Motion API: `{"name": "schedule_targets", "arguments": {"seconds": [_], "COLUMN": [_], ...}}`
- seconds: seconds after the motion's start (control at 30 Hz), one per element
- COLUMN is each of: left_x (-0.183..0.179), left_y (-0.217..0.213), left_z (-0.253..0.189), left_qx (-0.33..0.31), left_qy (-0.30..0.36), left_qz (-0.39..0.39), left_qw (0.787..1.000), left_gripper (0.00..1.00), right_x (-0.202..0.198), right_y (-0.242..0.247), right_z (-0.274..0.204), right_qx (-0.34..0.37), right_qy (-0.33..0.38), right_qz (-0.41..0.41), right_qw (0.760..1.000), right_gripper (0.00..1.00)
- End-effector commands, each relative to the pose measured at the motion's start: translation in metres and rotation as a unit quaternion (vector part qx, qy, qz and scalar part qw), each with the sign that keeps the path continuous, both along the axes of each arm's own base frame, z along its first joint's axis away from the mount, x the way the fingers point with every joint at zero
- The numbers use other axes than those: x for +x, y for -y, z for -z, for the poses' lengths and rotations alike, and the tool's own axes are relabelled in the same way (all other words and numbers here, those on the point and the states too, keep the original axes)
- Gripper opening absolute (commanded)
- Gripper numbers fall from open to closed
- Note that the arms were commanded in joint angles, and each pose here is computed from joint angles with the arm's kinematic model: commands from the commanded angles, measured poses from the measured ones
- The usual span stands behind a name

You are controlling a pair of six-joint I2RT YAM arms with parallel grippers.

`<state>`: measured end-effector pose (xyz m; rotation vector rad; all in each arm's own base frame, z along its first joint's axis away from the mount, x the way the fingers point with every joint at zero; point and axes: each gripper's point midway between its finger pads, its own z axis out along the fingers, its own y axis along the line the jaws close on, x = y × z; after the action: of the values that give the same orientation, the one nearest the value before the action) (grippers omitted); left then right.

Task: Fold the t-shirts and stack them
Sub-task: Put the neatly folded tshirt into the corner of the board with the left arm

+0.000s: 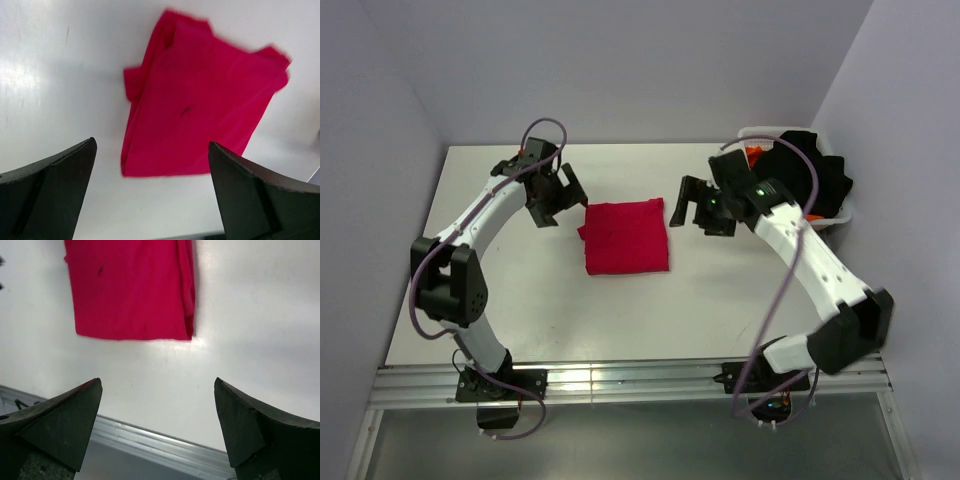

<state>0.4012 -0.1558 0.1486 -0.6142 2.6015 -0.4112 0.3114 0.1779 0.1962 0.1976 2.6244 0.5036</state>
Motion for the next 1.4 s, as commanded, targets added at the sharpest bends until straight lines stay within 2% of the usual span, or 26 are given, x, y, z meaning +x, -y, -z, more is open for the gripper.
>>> {"name": "schedule_targets", "arguments": {"seconds": [0.0,0.07,0.3,0.5,0.53,0.67,0.7,0.73,0.8,0.87,0.93,0.97,1.1,1.2,1.3,1.33,1.37], "left_x": [-0.008,-0.022,-0.019,0.008,0.009,0.023,0.023,0.023,0.026,0.034,0.034,0.041,0.058,0.083,0.117,0.128,0.144], "left_y": [0.013,0.011,0.011,0.023,0.026,0.034,0.038,0.04,0.044,0.047,0.047,0.049,0.044,0.025,-0.015,-0.041,-0.055], "left_z": [-0.003,0.023,0.076,0.103,0.119,0.137,0.147,0.151,0.161,0.163,0.174,0.171,0.169,0.159,0.138,0.132,0.113], "left_qx": [-0.038,-0.037,-0.027,-0.046,-0.044,-0.053,-0.059,-0.061,-0.067,-0.068,-0.067,-0.071,-0.074,-0.079,-0.069,-0.061,-0.057], "left_qy": [0.053,0.033,0.014,0.023,0.006,-0.007,-0.018,-0.022,-0.034,-0.033,-0.049,-0.045,-0.04,-0.03,-0.007,-0.002,0.014], "left_qz": [0.05,0.054,0.053,0.053,0.056,0.064,0.069,0.072,0.077,0.082,0.085,0.087,0.083,0.062,0.032,0.015,0.006], "left_qw": [0.997,0.997,0.998,0.997,0.997,0.997,0.996,0.995,0.994,0.994,0.993,0.993,0.993,0.994,0.997,0.998,0.998], "left_gripper": [0.99,0.99,1.0,0.99,0.99,0.95,0.92,0.84,0.55,0.45,0.21,0.01,0.0,0.0,0.0,0.0,0.0], "right_x": [-0.027,-0.045,-0.077,-0.072,-0.071,-0.058,-0.057,-0.054,-0.047,-0.039,-0.036,-0.035,-0.032,-0.033,-0.034,-0.034,-0.032], "right_y": [0.009,0.019,0.031,0.031,0.034,0.041,0.044,0.046,0.051,0.056,0.06,0.061,0.07,0.071,0.073,0.073,0.073], "right_z": [-0.017,-0.02,-0.035,-0.05,-0.048,-0.046,-0.044,-0.044,-0.045,-0.051,-0.054,-0.056,-0.056,-0.055,-0.053,-0.053,-0.052], "right_qx": [0.023,0.021,0.025,0.03,0.021,-0.013,-0.02,-0.026,-0.033,-0.034,-0.034,-0.032,-0.034,-0.036,-0.038,-0.038,-0.04], "right_qy": [0.055,0.063,0.065,0.069,0.065,0.044,0.038,0.037,0.029,0.033,0.034,0.034,0.027,0.022,0.015,0.014,0.012], "right_qz": [-0.014,-0.015,-0.015,0.0,0.01,0.032,0.037,0.042,0.057,0.073,0.082,0.085,0.105,0.109,0.113,0.113,0.114], "right_qw": [0.998,0.998,0.997,0.997,0.998,0.998,0.998,0.998,0.997,0.996,0.995,0.995,0.994,0.993,0.993,0.993,0.993], "right_gripper": [1.0,1.0,1.0,1.0,1.0,1.0,1.0,1.0,1.0,1.0,1.0,1.0,1.0,1.0,1.0,1.0,1.0]}}
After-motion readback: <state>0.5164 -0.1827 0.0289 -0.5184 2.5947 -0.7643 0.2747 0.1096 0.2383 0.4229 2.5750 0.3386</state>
